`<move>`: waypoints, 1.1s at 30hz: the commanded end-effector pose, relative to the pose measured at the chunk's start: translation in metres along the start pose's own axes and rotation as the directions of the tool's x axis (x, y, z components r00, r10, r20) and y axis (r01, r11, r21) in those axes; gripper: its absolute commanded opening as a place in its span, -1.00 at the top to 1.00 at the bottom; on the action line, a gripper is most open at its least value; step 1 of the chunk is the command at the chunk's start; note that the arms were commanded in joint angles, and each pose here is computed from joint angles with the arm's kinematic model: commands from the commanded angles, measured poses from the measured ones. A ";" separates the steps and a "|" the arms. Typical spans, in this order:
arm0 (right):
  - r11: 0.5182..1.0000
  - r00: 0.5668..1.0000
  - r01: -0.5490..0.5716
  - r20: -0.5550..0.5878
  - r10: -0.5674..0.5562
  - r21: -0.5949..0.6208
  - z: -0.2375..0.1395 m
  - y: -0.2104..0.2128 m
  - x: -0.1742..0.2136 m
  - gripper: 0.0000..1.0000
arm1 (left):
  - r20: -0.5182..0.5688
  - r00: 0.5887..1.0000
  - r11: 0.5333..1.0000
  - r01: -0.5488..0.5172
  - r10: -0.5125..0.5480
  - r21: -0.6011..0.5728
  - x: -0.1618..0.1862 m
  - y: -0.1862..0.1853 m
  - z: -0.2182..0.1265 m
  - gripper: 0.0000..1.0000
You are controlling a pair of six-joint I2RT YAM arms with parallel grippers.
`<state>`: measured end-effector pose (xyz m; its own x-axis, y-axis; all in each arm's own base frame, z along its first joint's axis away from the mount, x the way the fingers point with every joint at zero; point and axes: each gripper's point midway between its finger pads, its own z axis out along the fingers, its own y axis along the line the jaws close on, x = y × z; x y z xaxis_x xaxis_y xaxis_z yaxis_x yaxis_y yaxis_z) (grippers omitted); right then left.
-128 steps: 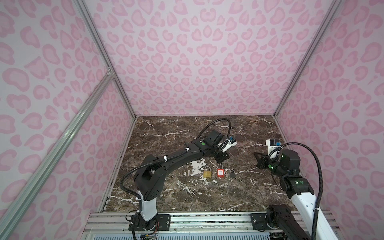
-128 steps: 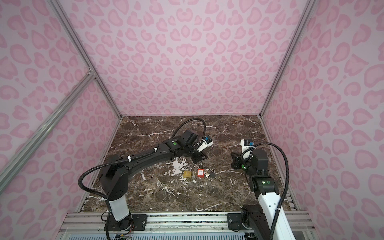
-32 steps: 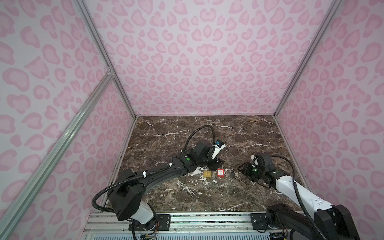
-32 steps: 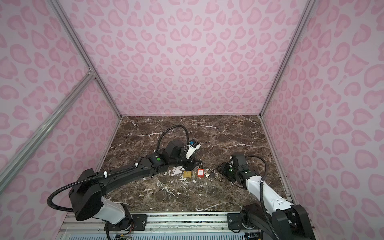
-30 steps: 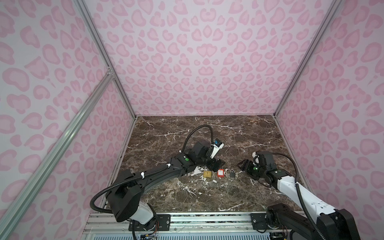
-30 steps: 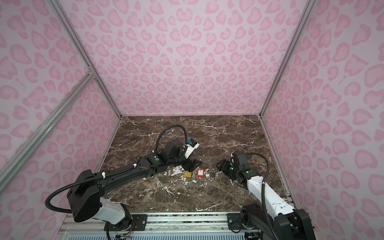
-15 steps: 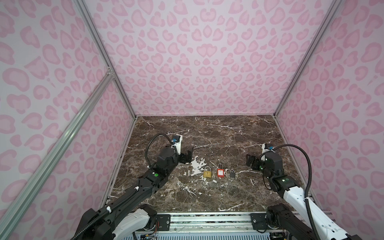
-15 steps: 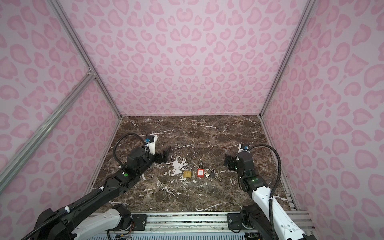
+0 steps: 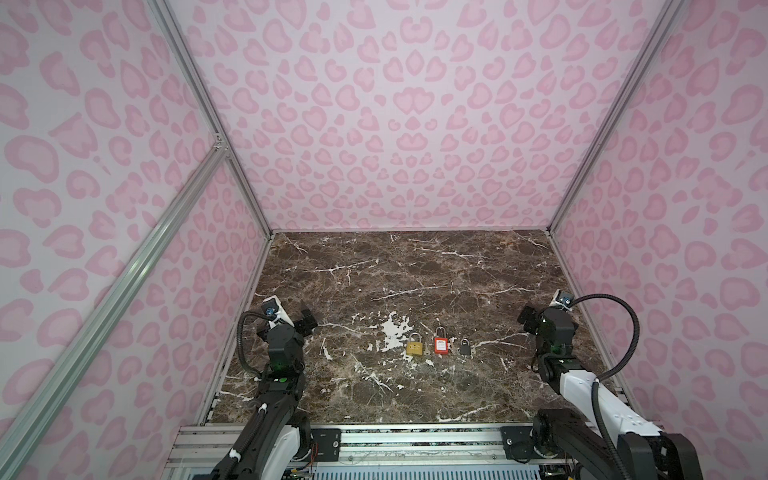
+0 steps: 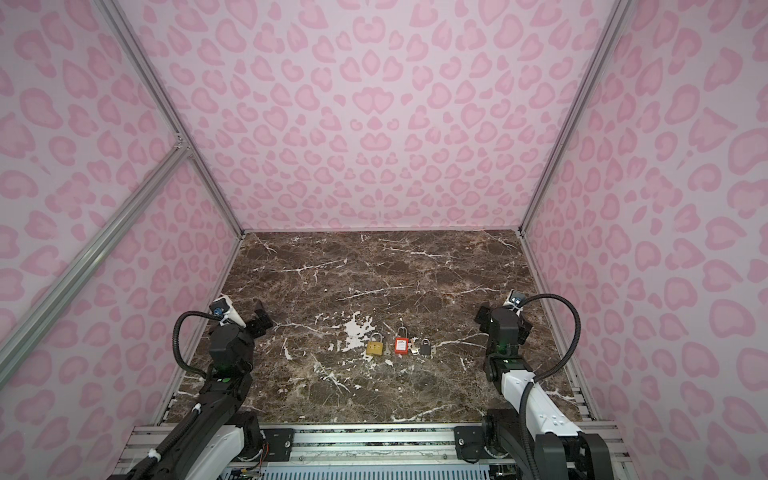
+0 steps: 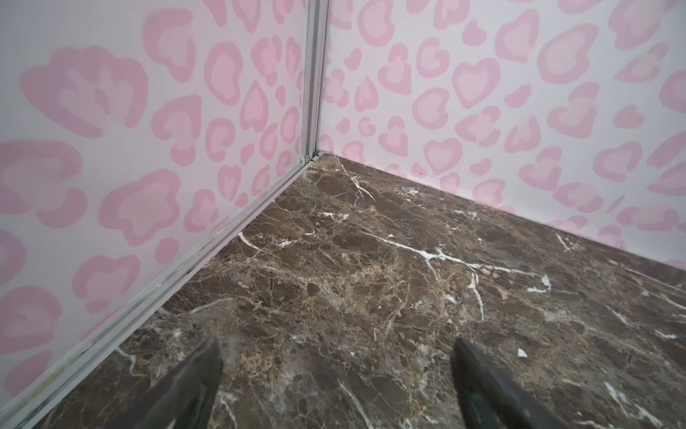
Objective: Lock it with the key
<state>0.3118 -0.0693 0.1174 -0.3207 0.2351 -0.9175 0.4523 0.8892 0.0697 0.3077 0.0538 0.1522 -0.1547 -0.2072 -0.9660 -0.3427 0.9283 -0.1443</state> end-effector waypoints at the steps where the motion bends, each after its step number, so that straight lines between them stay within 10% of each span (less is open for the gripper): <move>1: 1.000 0.994 -0.030 0.105 0.028 0.011 0.008 -0.001 -0.019 -0.96 | 0.066 0.997 0.998 0.038 -0.041 0.050 -0.016 -0.012 0.011 -0.95; 18: 0.993 0.979 0.060 0.200 -0.039 -0.097 0.035 0.028 -0.013 -0.95 | 0.066 0.991 0.952 -0.127 0.113 0.280 0.010 -0.049 0.041 -0.95; 33: 0.987 0.979 0.156 0.140 -0.148 -0.044 0.054 0.046 -0.004 -0.96 | -0.043 0.988 0.968 -0.138 0.150 0.209 0.028 -0.049 0.072 -0.95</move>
<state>0.3821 -0.0419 0.1096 -0.2250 0.0610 -0.9725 0.3128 0.9497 -0.0128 0.3833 0.0242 0.1138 -0.2471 -0.1037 -0.9634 -0.1085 0.9910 -0.0788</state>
